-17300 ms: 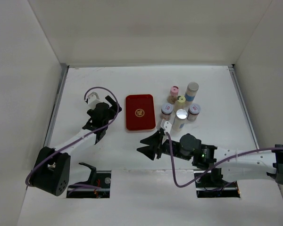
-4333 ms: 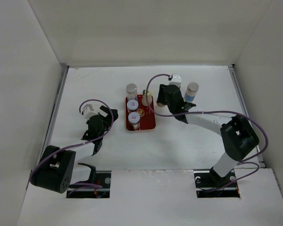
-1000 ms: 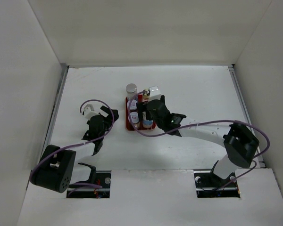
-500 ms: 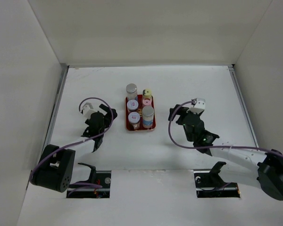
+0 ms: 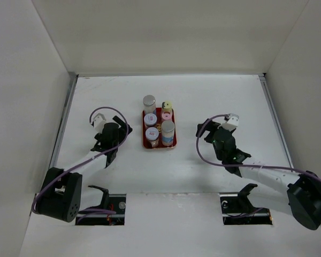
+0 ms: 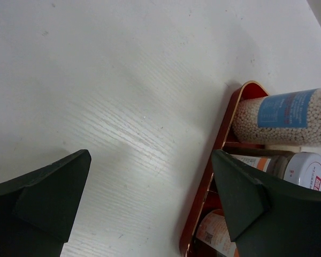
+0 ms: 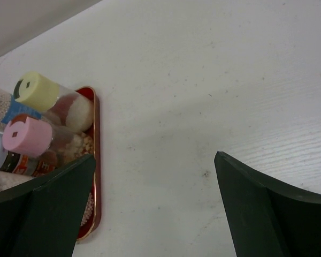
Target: Organize the condiment bottles
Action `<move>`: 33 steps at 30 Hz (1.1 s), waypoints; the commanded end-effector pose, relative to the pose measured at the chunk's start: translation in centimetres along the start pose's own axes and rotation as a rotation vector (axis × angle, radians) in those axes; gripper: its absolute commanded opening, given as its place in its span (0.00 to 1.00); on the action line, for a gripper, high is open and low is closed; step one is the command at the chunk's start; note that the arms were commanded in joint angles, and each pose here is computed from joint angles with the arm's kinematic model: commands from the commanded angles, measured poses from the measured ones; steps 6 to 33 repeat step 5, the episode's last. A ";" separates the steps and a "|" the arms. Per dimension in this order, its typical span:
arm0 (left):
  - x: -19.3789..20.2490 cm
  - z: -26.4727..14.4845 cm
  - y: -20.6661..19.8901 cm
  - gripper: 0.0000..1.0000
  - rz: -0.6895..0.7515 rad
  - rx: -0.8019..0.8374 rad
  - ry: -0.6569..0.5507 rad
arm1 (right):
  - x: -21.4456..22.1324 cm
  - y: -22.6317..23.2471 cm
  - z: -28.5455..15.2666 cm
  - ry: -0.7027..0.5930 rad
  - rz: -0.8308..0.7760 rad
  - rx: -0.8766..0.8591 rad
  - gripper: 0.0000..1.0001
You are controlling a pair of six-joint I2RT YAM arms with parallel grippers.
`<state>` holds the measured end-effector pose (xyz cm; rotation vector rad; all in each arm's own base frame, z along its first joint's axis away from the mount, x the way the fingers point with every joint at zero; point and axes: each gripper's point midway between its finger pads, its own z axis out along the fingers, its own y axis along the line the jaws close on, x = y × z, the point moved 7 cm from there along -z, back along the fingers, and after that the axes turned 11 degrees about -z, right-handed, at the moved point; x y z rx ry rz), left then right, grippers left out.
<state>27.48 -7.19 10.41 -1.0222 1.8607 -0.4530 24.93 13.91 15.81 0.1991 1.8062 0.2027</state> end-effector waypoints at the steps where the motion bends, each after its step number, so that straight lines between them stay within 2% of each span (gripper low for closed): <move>1: -1.6 -0.7 -2.0 1.00 -0.013 0.064 -0.056 | -1.0 1.3 0.4 -0.032 0.043 -0.047 1.00; 33: -2.0 -0.8 -2.4 1.00 -0.001 0.066 -0.069 | -0.8 1.5 0.5 -0.022 0.034 -0.060 1.00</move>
